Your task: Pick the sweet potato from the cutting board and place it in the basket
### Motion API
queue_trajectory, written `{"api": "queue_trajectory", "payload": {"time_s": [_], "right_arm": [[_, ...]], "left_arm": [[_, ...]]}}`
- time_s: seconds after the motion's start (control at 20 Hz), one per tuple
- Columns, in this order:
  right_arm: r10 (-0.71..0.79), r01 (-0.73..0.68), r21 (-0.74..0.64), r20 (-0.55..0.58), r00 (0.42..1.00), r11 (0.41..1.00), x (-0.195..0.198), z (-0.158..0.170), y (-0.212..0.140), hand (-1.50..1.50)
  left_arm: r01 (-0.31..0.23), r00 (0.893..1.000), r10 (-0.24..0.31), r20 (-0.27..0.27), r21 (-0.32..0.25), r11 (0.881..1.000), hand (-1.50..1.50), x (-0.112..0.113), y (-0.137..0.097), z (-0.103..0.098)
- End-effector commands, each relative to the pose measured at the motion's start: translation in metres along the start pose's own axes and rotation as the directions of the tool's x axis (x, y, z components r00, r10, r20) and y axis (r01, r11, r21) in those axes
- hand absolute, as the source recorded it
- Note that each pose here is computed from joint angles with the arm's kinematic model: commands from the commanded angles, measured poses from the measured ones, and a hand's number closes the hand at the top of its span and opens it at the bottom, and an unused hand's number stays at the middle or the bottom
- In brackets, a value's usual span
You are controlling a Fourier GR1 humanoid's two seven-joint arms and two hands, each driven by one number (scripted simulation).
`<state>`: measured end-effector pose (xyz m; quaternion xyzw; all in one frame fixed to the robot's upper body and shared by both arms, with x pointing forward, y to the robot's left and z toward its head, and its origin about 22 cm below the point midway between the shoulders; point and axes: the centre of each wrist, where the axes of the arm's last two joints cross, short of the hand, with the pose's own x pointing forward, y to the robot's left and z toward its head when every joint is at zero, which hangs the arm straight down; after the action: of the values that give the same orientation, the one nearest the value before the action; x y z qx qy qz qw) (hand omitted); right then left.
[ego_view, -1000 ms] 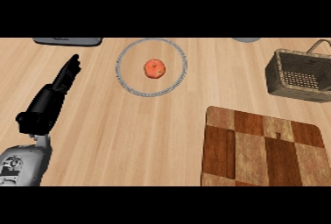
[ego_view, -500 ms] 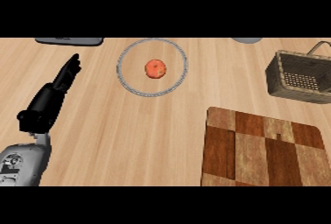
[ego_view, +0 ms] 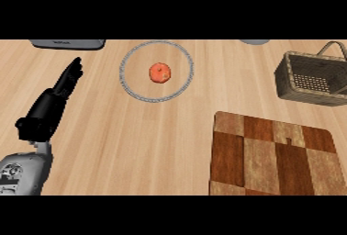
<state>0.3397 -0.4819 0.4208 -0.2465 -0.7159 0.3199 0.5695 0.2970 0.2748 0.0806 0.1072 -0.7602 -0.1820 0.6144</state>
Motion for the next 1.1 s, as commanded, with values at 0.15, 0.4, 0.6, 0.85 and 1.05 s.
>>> {"api": "queue_trajectory", "payload": {"time_s": [0.15,0.4,0.6,0.85,1.05], "right_arm": [[0.061,-0.05,0.192,-0.052,0.997,0.98,0.013,-0.042,0.036,1.5],[0.274,-0.247,0.219,-0.105,0.956,0.944,0.016,-0.033,0.03,1.5],[0.386,-0.355,0.224,-0.11,0.916,0.908,0.012,-0.025,0.025,1.5],[0.411,-0.376,0.296,-0.065,0.909,0.878,0.005,-0.04,0.044,-1.5],[0.33,-0.286,0.37,-0.06,0.942,0.884,0.002,-0.049,0.053,-1.5]], "left_arm": [[0.011,1.0,-0.011,-0.013,0.014,1.0,0.0,0.001,0.016,0.005],[-0.009,1.0,0.009,-0.017,0.013,1.0,0.0,-0.004,0.002,-0.006],[-0.002,1.0,0.002,0.009,0.006,1.0,0.0,-0.002,-0.004,0.005],[0.01,1.0,-0.01,-0.01,0.016,1.0,0.0,-0.007,0.008,0.002],[0.0,1.0,0.0,-0.009,0.022,1.0,0.0,0.001,-0.001,0.001]]}}
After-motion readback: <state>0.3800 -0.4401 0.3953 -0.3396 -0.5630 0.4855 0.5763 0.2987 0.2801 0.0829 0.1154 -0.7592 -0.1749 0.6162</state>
